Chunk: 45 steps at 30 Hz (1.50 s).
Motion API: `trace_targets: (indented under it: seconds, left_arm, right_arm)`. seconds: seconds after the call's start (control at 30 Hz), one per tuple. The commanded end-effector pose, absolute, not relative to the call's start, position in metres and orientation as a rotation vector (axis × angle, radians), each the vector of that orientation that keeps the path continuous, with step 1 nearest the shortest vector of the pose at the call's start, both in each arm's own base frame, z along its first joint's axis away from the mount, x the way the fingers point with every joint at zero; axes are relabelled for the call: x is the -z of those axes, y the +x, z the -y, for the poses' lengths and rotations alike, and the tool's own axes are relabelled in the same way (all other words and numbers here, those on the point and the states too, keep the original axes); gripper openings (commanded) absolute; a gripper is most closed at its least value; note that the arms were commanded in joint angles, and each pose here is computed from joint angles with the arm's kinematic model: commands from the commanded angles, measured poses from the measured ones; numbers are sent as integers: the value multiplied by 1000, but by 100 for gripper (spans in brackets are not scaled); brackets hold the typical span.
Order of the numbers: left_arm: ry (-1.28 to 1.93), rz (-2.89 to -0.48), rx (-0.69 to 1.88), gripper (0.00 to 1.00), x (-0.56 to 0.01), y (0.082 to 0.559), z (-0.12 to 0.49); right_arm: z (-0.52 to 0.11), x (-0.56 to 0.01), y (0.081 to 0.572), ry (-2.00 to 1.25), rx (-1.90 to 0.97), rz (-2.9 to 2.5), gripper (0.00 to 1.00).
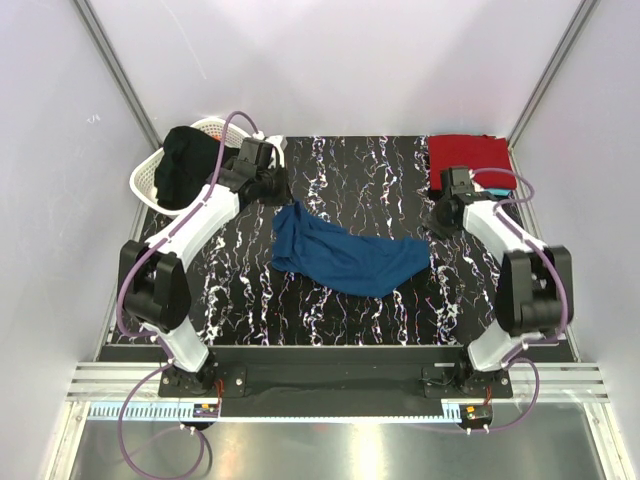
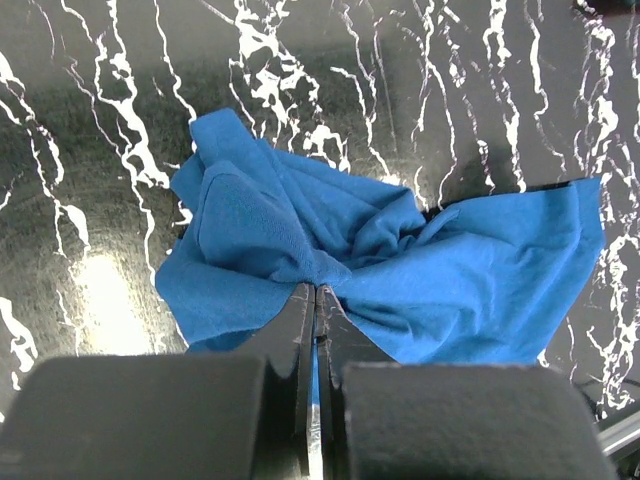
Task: Fold and stack the t-shirts
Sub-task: Flatten the tshirt out
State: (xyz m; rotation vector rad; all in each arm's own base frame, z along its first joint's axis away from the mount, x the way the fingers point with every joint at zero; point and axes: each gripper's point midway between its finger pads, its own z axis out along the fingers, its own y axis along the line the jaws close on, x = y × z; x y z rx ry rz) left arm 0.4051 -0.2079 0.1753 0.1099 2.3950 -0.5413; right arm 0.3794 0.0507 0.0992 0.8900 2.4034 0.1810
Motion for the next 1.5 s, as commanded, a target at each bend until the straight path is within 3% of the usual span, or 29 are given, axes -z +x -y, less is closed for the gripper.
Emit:
trace_targets:
  seconds: [0.0, 0.33, 0.77, 0.87, 0.9, 0.97, 1.07, 1.27, 1.47]
  left_arm:
    - [114, -2367, 542, 0, -180, 404, 206]
    - [130, -2402, 558, 0, -168, 393, 204]
    - [132, -2402, 566, 0, -167, 394, 205]
    - [130, -2402, 571, 0, -167, 394, 206]
    - [128, -2401, 574, 0, -167, 395, 207]
    - [124, -2395, 574, 0, -168, 396, 206]
    - [119, -2389, 567, 0, -170, 398, 206]
    - [114, -2333, 581, 0, -185, 414, 212]
    - [106, -2055, 731, 0, -290, 473, 244]
  right_arm:
    - [-57, -56, 364, 840, -206, -2606, 32]
    - [-42, -24, 371, 737, -171, -2716, 45]
    - [-45, 9, 368, 641, -183, -2825, 42]
    - [-38, 15, 369, 639, -125, -2833, 29]
    - [-36, 14, 371, 635, -108, -2834, 15]
    - [-35, 16, 374, 613, -103, -2839, 2]
    - [-34, 11, 382, 595, -97, -2832, 0]
    - [-28, -45, 410, 570, -95, -2664, 0]
    - [-9, -185, 446, 598, -57, -2327, 0]
